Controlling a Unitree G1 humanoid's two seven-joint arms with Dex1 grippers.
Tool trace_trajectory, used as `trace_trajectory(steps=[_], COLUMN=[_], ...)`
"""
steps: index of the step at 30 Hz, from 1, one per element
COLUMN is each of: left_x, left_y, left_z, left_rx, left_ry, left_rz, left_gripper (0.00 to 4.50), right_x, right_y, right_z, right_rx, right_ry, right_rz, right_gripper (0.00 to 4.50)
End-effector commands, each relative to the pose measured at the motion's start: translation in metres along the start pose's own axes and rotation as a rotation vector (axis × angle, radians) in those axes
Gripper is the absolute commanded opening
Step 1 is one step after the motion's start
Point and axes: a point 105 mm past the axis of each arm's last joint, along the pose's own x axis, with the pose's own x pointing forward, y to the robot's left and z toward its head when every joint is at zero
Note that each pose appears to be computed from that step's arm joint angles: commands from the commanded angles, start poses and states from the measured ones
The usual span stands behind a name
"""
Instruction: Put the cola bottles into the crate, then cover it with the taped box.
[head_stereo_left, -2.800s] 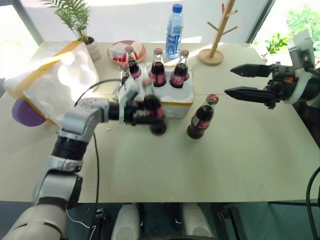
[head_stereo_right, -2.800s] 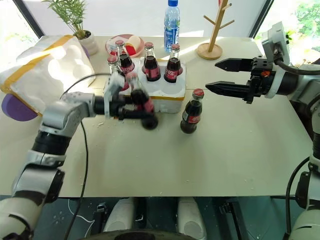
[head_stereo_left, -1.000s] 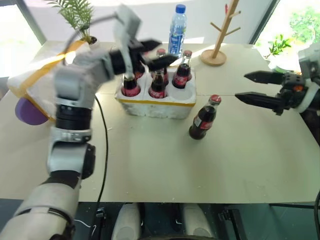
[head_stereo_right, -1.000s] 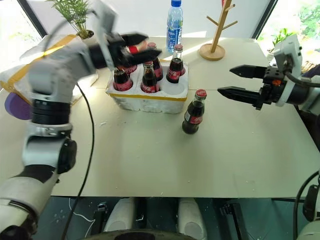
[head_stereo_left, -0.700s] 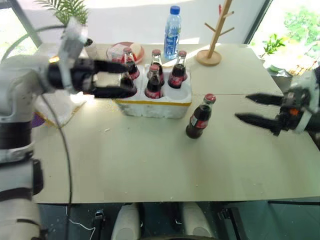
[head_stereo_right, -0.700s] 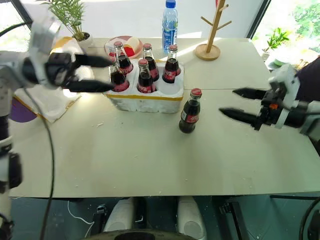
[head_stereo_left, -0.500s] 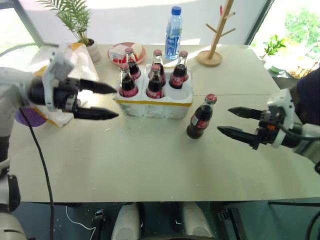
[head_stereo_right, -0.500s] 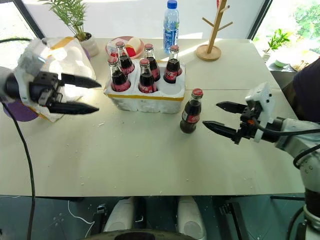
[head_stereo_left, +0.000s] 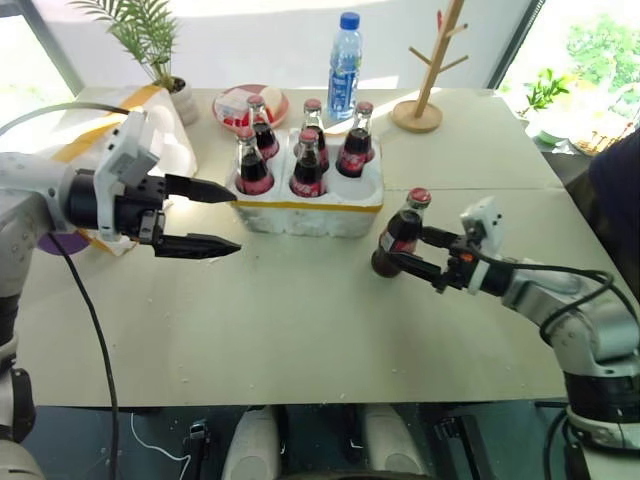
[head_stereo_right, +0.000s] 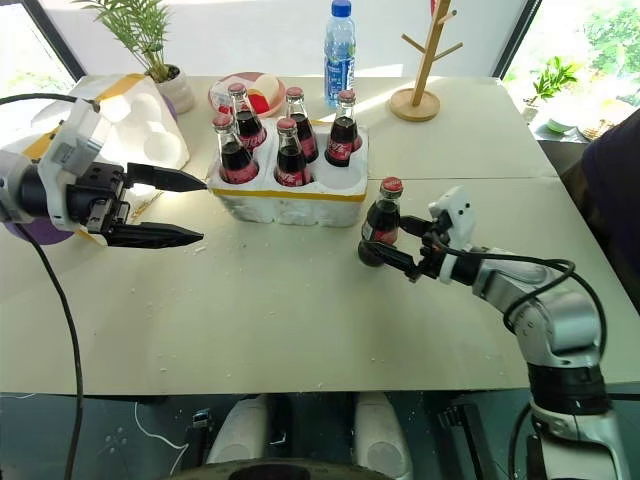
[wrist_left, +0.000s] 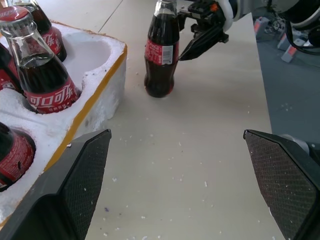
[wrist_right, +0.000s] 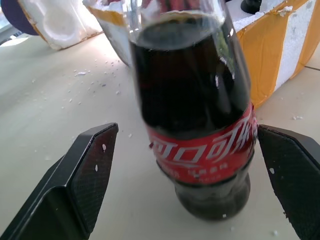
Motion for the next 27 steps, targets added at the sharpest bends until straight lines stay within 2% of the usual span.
trace_trajectory(steps=[1, 4, 5, 6, 9, 12, 15, 18, 23, 27], left_x=[-0.006, -0.005, -0.005, -0.006, -0.009, -0.012, -0.014, -0.016, -0.016, -0.018], left_y=[-0.001, 0.000, 0.000, 0.001, 0.001, 0.004, 0.006, 0.009, 0.010, 0.010], left_z=[0.009, 0.009, 0.009, 0.009, 0.007, 0.006, 0.004, 0.001, 0.002, 0.004], left_rx=[0.048, 0.046, 0.046, 0.044, 0.034, 0.022, 0.012, 0.008, 0.016, 0.023], left_ry=[-0.012, -0.019, -0.019, -0.020, -0.024, -0.035, -0.041, -0.043, -0.050, -0.057], left_rz=[0.027, 0.037, 0.042, 0.048, 0.070, 0.101, 0.127, 0.150, 0.171, 0.193], left_gripper=[4.44, 4.50, 4.50, 4.50, 4.50, 4.50, 4.50, 4.50, 4.50, 4.50], right_x=[0.013, 0.016, 0.015, 0.012, 0.003, -0.004, 0.002, 0.025, 0.065, 0.087], right_y=[-0.007, -0.005, -0.003, 0.001, 0.018, 0.032, 0.030, 0.018, -0.003, -0.014], right_z=[0.004, 0.011, 0.016, 0.023, 0.051, 0.091, 0.124, 0.147, 0.149, 0.126], right_rx=[-0.033, -0.055, -0.064, -0.082, -0.129, -0.172, -0.204, -0.248, -0.264, -0.286], right_ry=[-0.013, -0.028, -0.037, -0.049, -0.096, -0.167, -0.223, -0.245, -0.211, -0.127], right_rz=[-0.027, -0.001, 0.015, 0.040, 0.140, 0.236, 0.238, 0.165, 0.064, 0.027], right_gripper=[4.50, 3.65, 3.05, 2.86, 2.86, 2.86, 2.86, 2.86, 2.86, 2.86])
